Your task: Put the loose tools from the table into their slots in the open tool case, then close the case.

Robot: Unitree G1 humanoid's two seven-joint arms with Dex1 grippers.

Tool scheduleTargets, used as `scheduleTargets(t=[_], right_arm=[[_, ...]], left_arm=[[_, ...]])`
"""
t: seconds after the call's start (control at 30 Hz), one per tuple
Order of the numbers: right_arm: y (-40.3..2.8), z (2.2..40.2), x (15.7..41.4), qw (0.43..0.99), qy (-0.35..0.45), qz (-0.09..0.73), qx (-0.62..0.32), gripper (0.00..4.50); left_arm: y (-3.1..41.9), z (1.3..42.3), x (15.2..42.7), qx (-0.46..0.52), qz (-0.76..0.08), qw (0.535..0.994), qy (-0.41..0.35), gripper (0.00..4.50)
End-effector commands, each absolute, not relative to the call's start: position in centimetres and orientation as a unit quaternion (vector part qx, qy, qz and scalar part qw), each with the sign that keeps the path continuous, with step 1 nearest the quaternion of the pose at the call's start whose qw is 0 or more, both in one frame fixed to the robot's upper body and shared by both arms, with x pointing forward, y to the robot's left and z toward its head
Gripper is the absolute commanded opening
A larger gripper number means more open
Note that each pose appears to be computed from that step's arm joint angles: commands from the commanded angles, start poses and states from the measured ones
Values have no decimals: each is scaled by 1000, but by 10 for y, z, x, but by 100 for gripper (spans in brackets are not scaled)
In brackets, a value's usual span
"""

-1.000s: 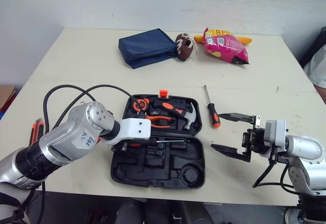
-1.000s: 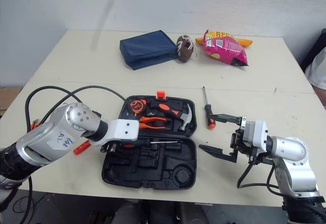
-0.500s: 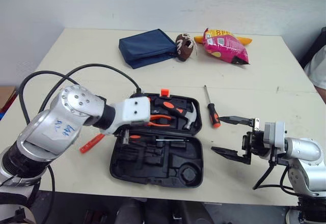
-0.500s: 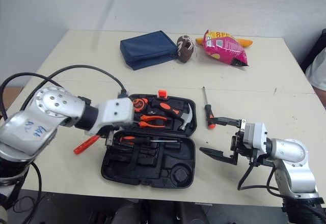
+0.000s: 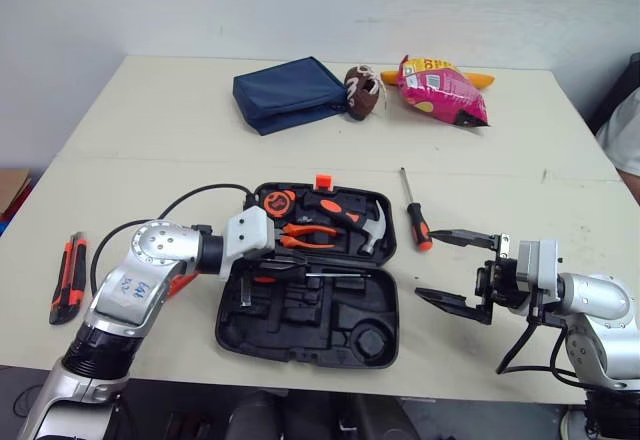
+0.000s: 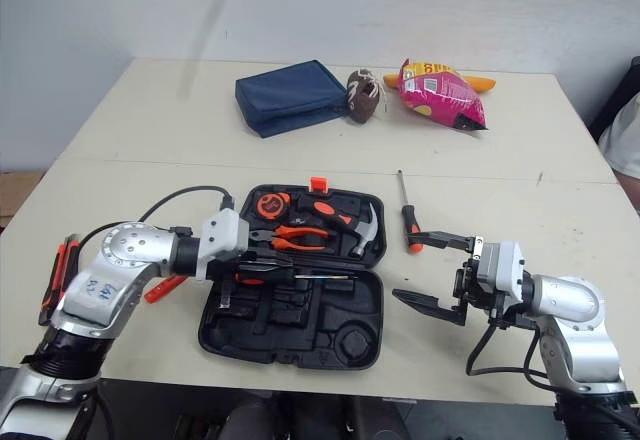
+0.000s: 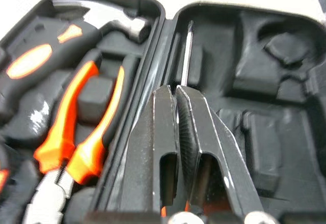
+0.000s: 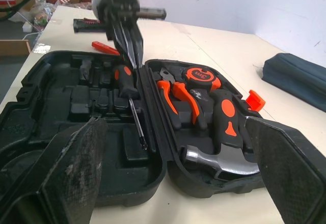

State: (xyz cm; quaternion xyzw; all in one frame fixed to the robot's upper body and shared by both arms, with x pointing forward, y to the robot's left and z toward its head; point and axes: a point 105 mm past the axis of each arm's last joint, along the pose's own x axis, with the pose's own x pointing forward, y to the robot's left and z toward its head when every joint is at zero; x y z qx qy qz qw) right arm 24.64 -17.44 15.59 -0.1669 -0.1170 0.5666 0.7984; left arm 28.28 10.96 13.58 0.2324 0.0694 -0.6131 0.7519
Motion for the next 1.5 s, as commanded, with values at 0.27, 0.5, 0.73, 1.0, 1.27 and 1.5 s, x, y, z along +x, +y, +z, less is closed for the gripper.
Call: scheduleTargets(t=[0.27, 0.5, 0.73, 1.0, 1.27, 1.5], right_arm=[[-177, 166, 244, 806, -133, 549, -179, 450], [-182, 163, 243, 809, -128, 545, -179, 450], [-193, 152, 239, 818, -118, 535, -176, 450], [-215, 159, 239, 842, -111, 489, -200, 450], [-289, 166, 222, 908, -85, 338, -231, 450], [-381, 156, 171, 960, -33, 141, -240, 450]], left_arm=[[108, 100, 282, 254, -610, 742, 115, 9], [105, 84, 294, 260, -583, 749, 177, 9], [94, 88, 289, 255, -589, 743, 191, 9], [108, 160, 295, 215, -570, 792, -36, 9], [242, 185, 289, 184, -394, 900, -24, 181], [407, 183, 246, 191, -110, 975, 30, 445]])
